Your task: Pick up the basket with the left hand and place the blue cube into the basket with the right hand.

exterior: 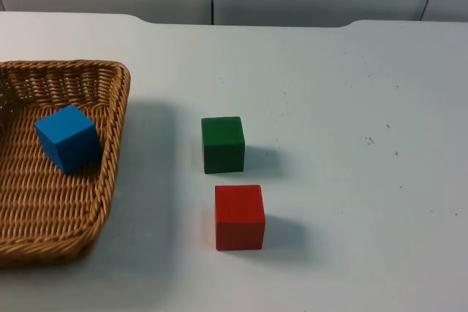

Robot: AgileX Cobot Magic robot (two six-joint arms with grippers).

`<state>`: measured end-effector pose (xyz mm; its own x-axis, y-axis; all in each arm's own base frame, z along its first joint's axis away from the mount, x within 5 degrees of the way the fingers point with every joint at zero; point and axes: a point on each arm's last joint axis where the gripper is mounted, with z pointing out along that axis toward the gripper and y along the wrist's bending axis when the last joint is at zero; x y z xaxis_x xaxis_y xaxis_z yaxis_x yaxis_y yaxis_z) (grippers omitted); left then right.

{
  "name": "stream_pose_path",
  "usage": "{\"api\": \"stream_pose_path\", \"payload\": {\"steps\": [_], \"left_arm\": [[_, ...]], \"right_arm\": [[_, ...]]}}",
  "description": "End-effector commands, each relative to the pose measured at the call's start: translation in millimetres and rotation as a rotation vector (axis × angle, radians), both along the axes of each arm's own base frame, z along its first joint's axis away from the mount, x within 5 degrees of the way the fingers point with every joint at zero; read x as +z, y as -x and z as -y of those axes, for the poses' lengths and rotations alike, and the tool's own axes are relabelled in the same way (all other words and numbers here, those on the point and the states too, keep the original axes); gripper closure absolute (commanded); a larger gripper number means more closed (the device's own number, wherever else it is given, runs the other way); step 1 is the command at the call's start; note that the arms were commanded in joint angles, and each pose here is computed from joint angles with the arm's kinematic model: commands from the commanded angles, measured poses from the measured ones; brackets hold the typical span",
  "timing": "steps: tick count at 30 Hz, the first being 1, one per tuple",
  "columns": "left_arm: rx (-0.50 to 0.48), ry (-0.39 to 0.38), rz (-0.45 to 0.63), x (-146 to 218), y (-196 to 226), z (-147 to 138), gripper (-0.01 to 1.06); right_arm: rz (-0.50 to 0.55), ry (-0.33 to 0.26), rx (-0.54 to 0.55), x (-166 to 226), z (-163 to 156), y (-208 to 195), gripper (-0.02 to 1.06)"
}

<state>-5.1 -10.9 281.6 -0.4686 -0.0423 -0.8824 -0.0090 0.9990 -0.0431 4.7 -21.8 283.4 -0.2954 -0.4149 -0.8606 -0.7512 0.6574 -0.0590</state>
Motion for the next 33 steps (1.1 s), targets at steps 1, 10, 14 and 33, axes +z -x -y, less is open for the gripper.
{"api": "stream_pose_path", "payload": {"steps": [1,10,14,33], "left_arm": [[-0.011,0.008,0.011,-1.2,-0.4,0.7,0.00],[-0.011,0.008,0.011,-1.2,-0.4,0.7,0.00],[-0.011,0.008,0.011,-1.2,-0.4,0.7,0.00],[-0.011,0.008,0.011,-1.2,-0.4,0.7,0.00]], "right_arm": [[0.008,-0.007,0.013,-2.0,-1.4,0.0,0.00],[-0.018,-0.077,0.000,-2.2,-6.0,-0.9,0.00],[-0.006,-0.075,0.005,-2.2,-6.5,-1.4,0.00],[0.049,-0.035,0.071,-4.7,-10.3,-1.2,0.00]]}}
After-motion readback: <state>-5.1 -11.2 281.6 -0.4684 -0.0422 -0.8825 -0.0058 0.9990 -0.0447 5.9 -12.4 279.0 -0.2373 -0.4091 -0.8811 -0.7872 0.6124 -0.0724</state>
